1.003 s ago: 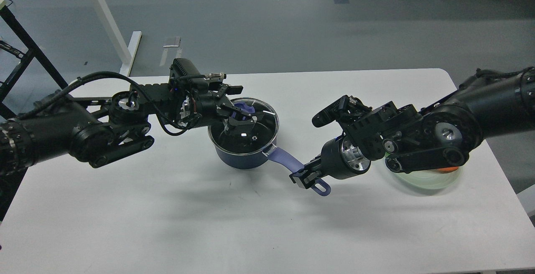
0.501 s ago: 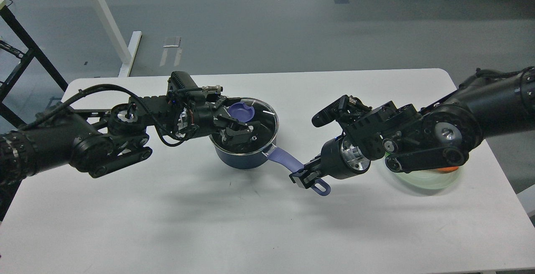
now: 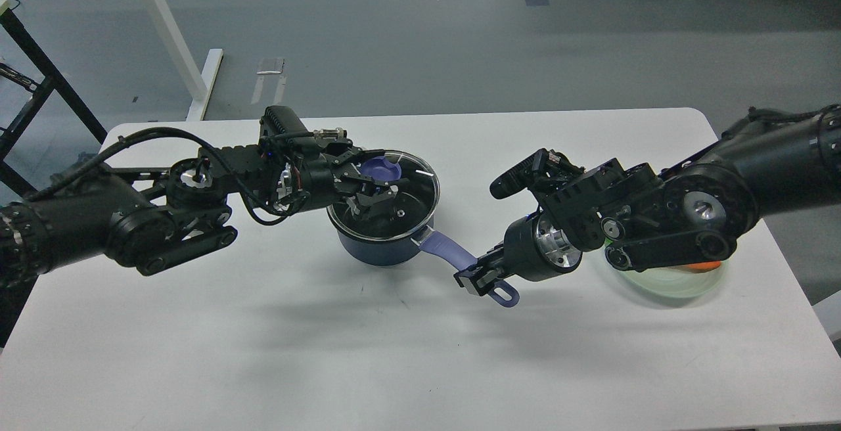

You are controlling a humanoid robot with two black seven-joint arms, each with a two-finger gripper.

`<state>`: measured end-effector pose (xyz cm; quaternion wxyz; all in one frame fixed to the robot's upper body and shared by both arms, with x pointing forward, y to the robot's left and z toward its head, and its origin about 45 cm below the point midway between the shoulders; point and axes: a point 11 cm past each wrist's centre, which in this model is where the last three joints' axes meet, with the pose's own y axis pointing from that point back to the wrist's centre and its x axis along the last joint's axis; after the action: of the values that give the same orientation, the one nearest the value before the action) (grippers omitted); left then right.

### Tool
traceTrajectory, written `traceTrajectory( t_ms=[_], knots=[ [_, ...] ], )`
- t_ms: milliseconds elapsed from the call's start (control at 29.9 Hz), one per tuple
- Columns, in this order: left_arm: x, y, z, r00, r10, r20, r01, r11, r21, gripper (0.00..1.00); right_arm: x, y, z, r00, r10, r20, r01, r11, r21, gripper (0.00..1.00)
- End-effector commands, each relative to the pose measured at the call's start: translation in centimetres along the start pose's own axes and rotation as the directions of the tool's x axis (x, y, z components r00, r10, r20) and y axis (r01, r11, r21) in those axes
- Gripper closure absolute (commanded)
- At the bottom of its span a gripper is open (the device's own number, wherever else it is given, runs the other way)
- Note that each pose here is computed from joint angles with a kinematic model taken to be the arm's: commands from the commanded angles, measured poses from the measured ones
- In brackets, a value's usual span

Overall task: Open pot lid
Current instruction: 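Lift the glass lid off the pot with the left gripper, then lower the glass lid onto the table beside the pot with the left gripper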

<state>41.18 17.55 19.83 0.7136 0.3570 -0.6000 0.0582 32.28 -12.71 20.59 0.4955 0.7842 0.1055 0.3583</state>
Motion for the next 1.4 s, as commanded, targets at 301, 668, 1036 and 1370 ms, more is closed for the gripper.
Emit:
traceTrajectory(
  t_ms=[301, 668, 1036, 1370],
  knots=[
    [3.4, 11.1, -8.9, 0.998, 0.062, -0.016, -0.057, 0.971, 0.231, 0.58, 0.2, 0.2, 0.1, 1.0, 0.005, 0.001, -0.005, 1.0, -0.002, 0.84],
    [-9.0, 19.2, -10.3, 0.988, -0.043, -0.151, 0.095, 0.93, 0.354, 0.58, 0.2, 0.3, 0.1, 1.0, 0.008, 0.006, -0.008, 1.0, 0.0, 0.84],
    [-15.4, 19.8, -10.6, 0.98, -0.091, -0.178, 0.159, 0.892, 0.422, 0.57, -0.3, 0.0, 0.2, 1.0, -0.002, 0.01, 0.002, 1.0, 0.004, 0.84],
    [-15.9, 18.7, -13.0, 0.984, -0.106, -0.146, 0.166, 0.849, 0.501, 0.55, -0.3, 0.1, 0.2, 1.0, -0.002, 0.015, 0.002, 1.0, 0.005, 0.84]
  ],
)
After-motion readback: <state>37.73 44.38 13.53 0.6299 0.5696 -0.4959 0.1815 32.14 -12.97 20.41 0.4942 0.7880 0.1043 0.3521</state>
